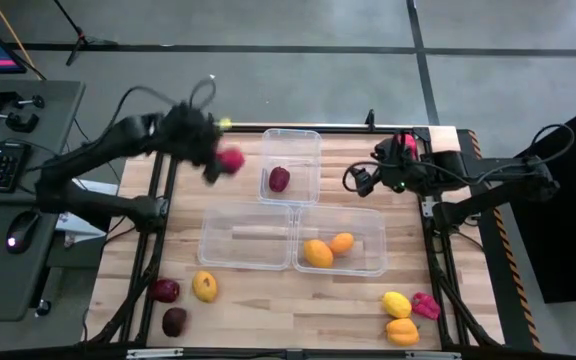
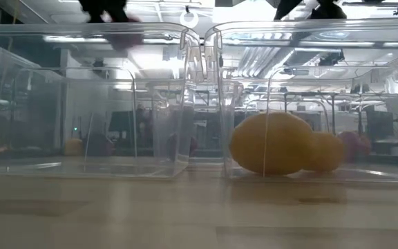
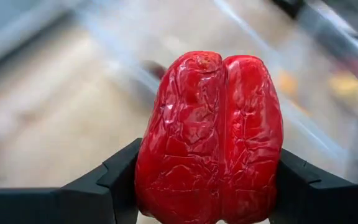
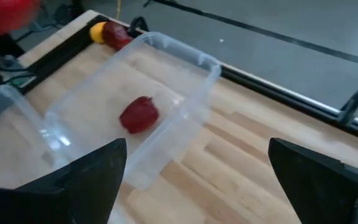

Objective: Sort produce into baskets
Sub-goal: Put the red bell pepper into the middle left transparent bin, then put the top right red bell pepper into the middle left transparent bin

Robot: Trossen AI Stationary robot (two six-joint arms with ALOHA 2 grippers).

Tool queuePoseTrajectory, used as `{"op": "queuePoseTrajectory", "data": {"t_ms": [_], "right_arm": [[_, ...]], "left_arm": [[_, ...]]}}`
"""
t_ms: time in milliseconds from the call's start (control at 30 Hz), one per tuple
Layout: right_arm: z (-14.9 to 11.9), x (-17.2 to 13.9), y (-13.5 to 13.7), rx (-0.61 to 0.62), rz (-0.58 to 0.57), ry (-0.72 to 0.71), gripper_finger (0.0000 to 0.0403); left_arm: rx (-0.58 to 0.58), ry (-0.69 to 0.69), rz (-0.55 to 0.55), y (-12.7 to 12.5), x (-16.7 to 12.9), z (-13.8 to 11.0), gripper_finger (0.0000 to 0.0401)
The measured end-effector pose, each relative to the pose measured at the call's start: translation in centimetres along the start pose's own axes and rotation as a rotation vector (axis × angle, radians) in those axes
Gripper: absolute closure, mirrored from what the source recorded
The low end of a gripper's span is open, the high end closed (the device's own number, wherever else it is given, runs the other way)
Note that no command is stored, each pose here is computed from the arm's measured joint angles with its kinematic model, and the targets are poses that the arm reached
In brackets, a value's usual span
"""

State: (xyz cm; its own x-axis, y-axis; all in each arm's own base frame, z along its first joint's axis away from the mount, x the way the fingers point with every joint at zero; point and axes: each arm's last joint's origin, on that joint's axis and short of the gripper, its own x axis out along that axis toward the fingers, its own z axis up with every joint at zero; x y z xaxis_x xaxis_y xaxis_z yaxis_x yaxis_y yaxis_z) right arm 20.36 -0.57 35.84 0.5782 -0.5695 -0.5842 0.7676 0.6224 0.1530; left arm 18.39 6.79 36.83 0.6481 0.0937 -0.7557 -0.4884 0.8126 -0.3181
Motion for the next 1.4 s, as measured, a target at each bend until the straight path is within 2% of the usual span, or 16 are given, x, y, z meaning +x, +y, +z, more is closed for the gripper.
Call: {"op": "queuePoseTrajectory", "data": {"t_ms": [133,300,400,533,733,967,1067,1167,1233,1300,1400], "right_arm": [[0.5,0.5,-0.6,0.013,-0.035,-0.003,0.002],[0.7,0.9,-1.2,0.029,-0.055,0.013,0.002],[0.8,1.0,-1.4,0.033,-0.049,0.035,0.002],[0.7,1.0,-1.3,0.035,-0.034,0.051,0.002],[0.7,1.0,-1.3,0.046,-0.008,0.073,0.002],[0.4,1.0,-0.9,0.098,0.094,0.168,0.002],[0.3,0.9,-0.7,0.08,0.16,0.221,0.002],[0.7,1.0,-0.5,0.087,0.185,0.176,0.002],[1.4,1.3,-0.9,0.136,0.104,0.092,0.002],[1.9,1.9,-2.1,0.207,-0.041,0.015,0.002],[2.6,3.7,-5.2,0.277,-0.259,0.041,0.002]], "left_arm": [[0.034,0.091,-0.112,-4.1,-1.1,-3.0,0.0174],[-0.079,0.108,-0.128,-6.2,-1.5,-4.5,0.0129],[-0.096,0.089,-0.101,-6.7,-1.6,-4.9,0.0109],[-0.022,0.069,-0.056,-7.3,-1.1,-5.1,0.0102],[0.082,0.19,-0.089,-8.4,1.2,-5.1,0.0093],[0.154,0.374,-0.147,-9.5,4.5,-5.3,0.004],[0.131,0.399,-0.181,-9.2,4.6,-4.8,0.0031],[0.13,0.331,-0.205,-8.6,3.4,-3.6,0.003],[0.148,0.24,-0.186,-8.0,2.1,-2.7,0.003],[0.15,0.147,-0.112,-7.1,1.1,-2.0,0.003],[0.143,0.043,0.017,-5.5,0.3,-1.1,0.003]]}}
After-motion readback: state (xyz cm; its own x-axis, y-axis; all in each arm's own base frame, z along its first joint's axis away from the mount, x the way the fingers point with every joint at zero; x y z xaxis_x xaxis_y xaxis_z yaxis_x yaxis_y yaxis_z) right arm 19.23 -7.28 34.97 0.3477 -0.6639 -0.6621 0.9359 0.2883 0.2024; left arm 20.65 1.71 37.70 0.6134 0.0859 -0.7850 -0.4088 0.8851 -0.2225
